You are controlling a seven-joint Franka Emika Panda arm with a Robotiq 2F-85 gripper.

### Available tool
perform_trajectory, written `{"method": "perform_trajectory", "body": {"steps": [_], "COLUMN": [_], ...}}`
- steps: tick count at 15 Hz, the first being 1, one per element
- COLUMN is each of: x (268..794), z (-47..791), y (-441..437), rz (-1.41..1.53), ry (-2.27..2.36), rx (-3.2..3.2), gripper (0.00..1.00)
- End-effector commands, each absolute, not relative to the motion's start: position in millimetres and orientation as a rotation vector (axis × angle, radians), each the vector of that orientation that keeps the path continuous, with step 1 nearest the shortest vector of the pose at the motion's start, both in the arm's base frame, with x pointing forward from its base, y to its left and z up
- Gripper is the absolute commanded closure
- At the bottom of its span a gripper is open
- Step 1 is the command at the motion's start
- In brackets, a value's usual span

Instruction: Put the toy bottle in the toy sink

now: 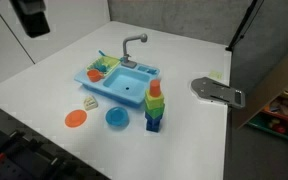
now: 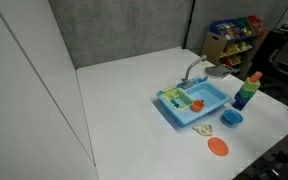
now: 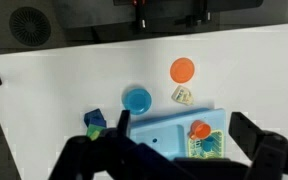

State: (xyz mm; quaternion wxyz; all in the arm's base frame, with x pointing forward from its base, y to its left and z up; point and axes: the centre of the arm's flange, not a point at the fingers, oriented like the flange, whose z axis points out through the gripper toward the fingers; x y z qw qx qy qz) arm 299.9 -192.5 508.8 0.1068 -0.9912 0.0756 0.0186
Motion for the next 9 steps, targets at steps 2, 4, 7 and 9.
{"method": "perform_trajectory", "body": {"steps": [2,4,7,9], "x": [300,308,322,336], "z": [509,505,501,497], "y": [-193,-190,-181,-171], "rz": [0.054,0.059,0.066,0.065], "ry": [0.223,0.219,0.206,0.194], "rx": [-2.919,-2.918,-2.921,-2.932], "gripper": [0.00,0.00,0.00,0.00]}}
